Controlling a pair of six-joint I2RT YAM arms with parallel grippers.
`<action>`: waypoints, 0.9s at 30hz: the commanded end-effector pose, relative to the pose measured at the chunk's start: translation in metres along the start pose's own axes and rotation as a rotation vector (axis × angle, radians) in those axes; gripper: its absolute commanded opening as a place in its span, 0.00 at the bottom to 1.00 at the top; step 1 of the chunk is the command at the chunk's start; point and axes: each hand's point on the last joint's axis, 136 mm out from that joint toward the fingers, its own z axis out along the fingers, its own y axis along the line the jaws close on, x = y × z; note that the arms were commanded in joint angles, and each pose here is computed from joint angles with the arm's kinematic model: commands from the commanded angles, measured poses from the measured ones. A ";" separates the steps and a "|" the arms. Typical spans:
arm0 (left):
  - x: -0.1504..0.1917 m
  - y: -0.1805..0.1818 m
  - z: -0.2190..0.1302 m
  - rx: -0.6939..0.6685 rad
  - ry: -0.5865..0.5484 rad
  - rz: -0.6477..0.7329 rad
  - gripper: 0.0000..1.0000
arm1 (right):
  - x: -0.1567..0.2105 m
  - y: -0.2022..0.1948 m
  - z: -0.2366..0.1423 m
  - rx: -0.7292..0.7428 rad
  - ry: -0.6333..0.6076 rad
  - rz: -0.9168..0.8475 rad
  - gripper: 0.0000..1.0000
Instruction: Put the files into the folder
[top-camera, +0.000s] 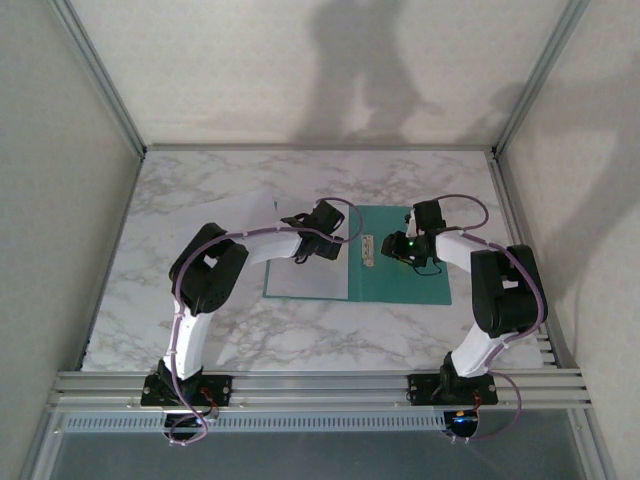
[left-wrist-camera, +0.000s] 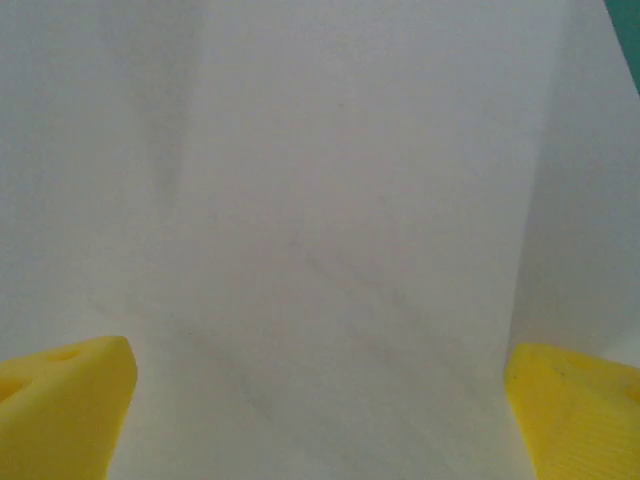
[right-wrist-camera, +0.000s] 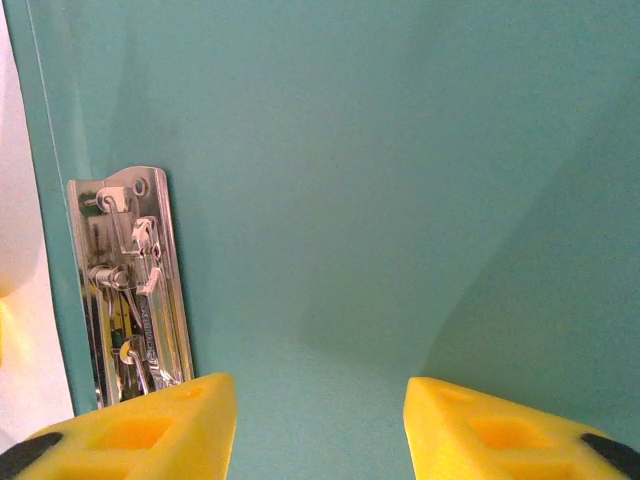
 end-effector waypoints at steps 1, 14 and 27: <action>0.024 -0.008 0.015 0.028 0.066 0.011 0.95 | 0.002 -0.011 0.001 0.035 -0.004 0.025 0.49; 0.024 0.008 0.014 0.006 0.058 -0.048 0.94 | 0.003 -0.012 0.000 0.041 -0.001 0.020 0.49; 0.031 0.034 0.012 -0.003 0.085 -0.003 0.92 | 0.005 -0.015 0.001 0.048 0.003 0.023 0.49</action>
